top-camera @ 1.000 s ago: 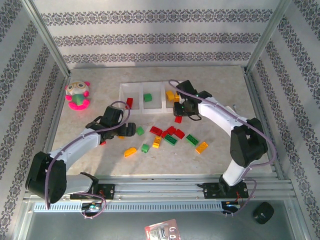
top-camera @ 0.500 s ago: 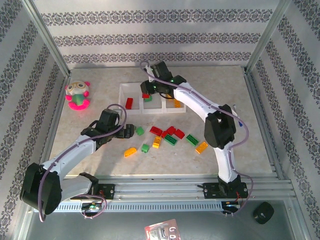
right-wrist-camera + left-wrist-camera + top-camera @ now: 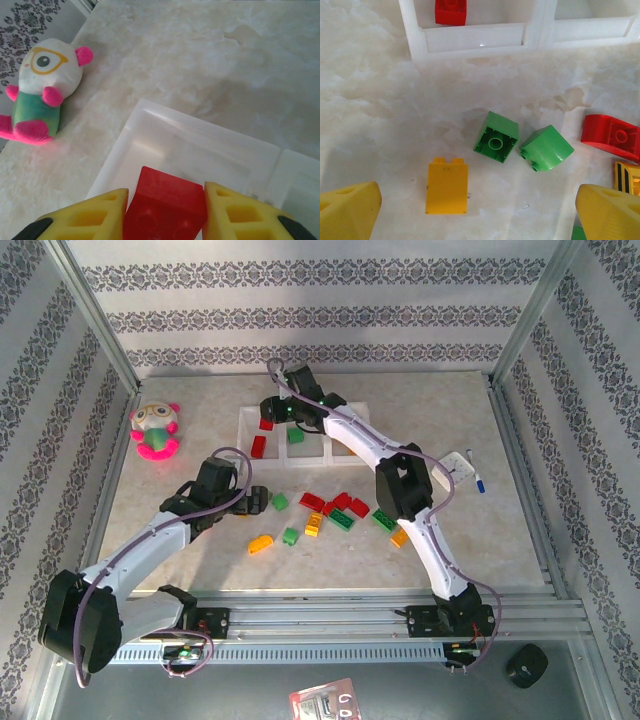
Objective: Sort the legos into containers by color
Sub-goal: Place the lego in the container, then pick up the lego from the middle-left of the table.
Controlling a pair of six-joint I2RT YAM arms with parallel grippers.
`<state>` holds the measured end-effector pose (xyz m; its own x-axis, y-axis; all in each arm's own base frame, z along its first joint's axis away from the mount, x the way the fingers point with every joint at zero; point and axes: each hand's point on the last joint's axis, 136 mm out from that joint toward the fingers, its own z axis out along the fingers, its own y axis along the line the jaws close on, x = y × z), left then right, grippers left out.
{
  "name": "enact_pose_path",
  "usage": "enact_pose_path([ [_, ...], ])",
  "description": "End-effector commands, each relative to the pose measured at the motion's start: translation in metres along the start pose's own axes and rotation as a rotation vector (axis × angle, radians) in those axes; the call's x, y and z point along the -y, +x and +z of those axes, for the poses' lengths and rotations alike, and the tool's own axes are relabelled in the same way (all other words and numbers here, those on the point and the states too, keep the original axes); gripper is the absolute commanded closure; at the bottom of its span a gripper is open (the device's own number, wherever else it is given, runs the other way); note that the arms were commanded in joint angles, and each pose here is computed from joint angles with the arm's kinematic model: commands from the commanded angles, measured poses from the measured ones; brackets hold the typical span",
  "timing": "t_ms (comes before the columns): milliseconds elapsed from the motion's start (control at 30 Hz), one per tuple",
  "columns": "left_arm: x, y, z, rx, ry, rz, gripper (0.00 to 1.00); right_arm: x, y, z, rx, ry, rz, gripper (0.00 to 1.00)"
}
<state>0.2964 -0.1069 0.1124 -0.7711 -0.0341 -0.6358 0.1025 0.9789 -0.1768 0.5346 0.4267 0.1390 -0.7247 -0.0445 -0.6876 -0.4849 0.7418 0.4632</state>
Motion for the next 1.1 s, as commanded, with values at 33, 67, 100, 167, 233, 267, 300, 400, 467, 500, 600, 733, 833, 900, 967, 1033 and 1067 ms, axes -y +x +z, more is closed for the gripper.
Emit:
enact_pose_path([
  [33, 0.001, -0.007, -0.004, -0.005, -0.007, 0.012, 0.01, -0.023, -0.024, -0.014, 0.051, -0.030, -0.030, 0.52],
  [67, 0.000, -0.005, -0.004, -0.016, -0.013, 0.010, 0.01, -0.025, -0.027, -0.019, 0.057, -0.026, -0.044, 0.47],
  [100, -0.002, -0.004, -0.003, -0.022, -0.026, 0.004, 0.01, -0.028, -0.030, -0.027, 0.062, -0.023, -0.060, 0.41],
  [167, -0.010, -0.004, -0.005, -0.020, -0.073, -0.018, 0.01, -0.030, -0.033, -0.041, 0.071, -0.011, -0.089, 0.29],
  [233, -0.020, -0.006, -0.009, -0.009, -0.125, -0.050, 0.01, -0.030, -0.032, -0.057, 0.079, -0.001, -0.107, 0.18],
  [267, -0.024, -0.007, -0.012, -0.008, -0.147, -0.063, 0.01, -0.030, -0.030, -0.064, 0.084, 0.002, -0.110, 0.15],
  [300, -0.030, -0.006, -0.016, -0.018, -0.176, -0.071, 0.01, -0.028, -0.026, -0.072, 0.088, 0.004, -0.105, 0.11],
  [400, -0.046, 0.001, -0.024, -0.057, -0.262, -0.073, 0.01, -0.025, -0.004, -0.092, 0.093, -0.014, -0.130, 0.03],
  [467, -0.051, 0.008, -0.024, -0.089, -0.272, -0.079, 0.01, -0.027, 0.009, -0.108, 0.123, -0.029, -0.178, 0.02],
  [500, -0.053, 0.011, -0.024, -0.107, -0.272, -0.093, 0.01, -0.025, 0.016, -0.116, 0.126, -0.022, -0.187, 0.03],
  [600, -0.061, 0.018, -0.024, -0.154, -0.287, -0.158, 0.01, -0.019, 0.042, -0.139, 0.105, 0.000, -0.221, 0.02],
  [733, -0.077, 0.031, -0.022, -0.240, -0.334, -0.264, 0.01, -0.013, 0.070, -0.169, 0.084, 0.034, -0.248, 0.02],
  [833, -0.090, 0.042, -0.020, -0.303, -0.393, -0.322, 0.00, -0.010, 0.085, -0.182, 0.073, 0.042, -0.249, 0.02],
  [900, -0.095, 0.047, -0.017, -0.342, -0.409, -0.351, 0.02, -0.011, 0.091, -0.187, 0.067, 0.036, -0.249, 0.02],
  [967, -0.097, 0.050, -0.013, -0.367, -0.415, -0.377, 0.06, -0.013, 0.096, -0.189, 0.062, 0.027, -0.250, 0.02],
  [1033, -0.098, 0.051, -0.008, -0.376, -0.406, -0.412, 0.10, -0.018, 0.099, -0.190, 0.056, -0.003, -0.256, 0.02],
  [1067, -0.098, 0.052, -0.005, -0.381, -0.397, -0.424, 0.11, -0.021, 0.100, -0.190, 0.055, -0.020, -0.259, 0.02],
])
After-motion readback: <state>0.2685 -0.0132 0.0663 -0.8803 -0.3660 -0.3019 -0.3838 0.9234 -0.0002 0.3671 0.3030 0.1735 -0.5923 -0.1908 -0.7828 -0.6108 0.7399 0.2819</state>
